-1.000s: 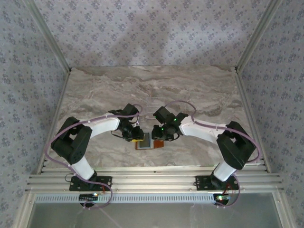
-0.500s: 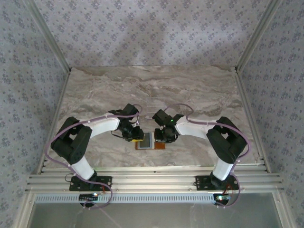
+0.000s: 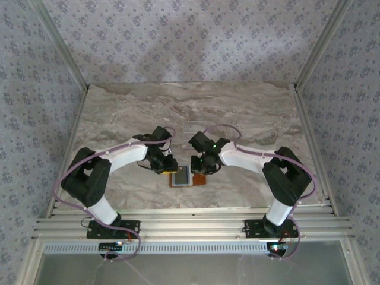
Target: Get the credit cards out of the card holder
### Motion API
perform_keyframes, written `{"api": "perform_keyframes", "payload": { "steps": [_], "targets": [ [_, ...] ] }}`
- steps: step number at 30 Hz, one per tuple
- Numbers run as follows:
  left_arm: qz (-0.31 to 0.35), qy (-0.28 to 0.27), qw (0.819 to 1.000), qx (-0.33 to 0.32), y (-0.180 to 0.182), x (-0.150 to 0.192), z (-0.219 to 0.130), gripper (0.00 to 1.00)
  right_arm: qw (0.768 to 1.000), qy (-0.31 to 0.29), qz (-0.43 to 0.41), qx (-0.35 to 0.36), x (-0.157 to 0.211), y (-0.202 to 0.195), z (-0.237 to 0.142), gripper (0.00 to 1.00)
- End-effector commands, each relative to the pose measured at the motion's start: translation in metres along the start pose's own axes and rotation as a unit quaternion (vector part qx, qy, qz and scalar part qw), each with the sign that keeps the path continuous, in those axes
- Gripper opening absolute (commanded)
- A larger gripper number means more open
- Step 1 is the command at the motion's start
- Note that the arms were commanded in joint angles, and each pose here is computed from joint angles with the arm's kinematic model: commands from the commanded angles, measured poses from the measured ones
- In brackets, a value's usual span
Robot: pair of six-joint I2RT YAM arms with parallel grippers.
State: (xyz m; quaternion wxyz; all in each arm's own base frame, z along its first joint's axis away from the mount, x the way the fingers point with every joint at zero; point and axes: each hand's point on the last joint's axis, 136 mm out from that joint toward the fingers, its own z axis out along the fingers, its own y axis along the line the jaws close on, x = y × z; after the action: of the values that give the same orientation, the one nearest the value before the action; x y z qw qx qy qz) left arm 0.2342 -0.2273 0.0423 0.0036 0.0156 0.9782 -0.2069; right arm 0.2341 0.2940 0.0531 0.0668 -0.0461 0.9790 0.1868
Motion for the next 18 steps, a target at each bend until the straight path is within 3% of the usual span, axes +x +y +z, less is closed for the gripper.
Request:
{"api": "perform_keyframes", "payload": {
  "steps": [1,18],
  "targets": [
    [-0.012,-0.013,1.000,-0.010,0.008,0.000,-0.014,0.32,1.000,0.006,-0.013,-0.013,0.000,0.012,-0.002,0.19],
    [-0.025,0.032,0.998,-0.048,0.041,0.019,0.018,0.18,0.999,0.040,-0.021,-0.021,0.011,0.017,0.033,0.14]
  ]
}}
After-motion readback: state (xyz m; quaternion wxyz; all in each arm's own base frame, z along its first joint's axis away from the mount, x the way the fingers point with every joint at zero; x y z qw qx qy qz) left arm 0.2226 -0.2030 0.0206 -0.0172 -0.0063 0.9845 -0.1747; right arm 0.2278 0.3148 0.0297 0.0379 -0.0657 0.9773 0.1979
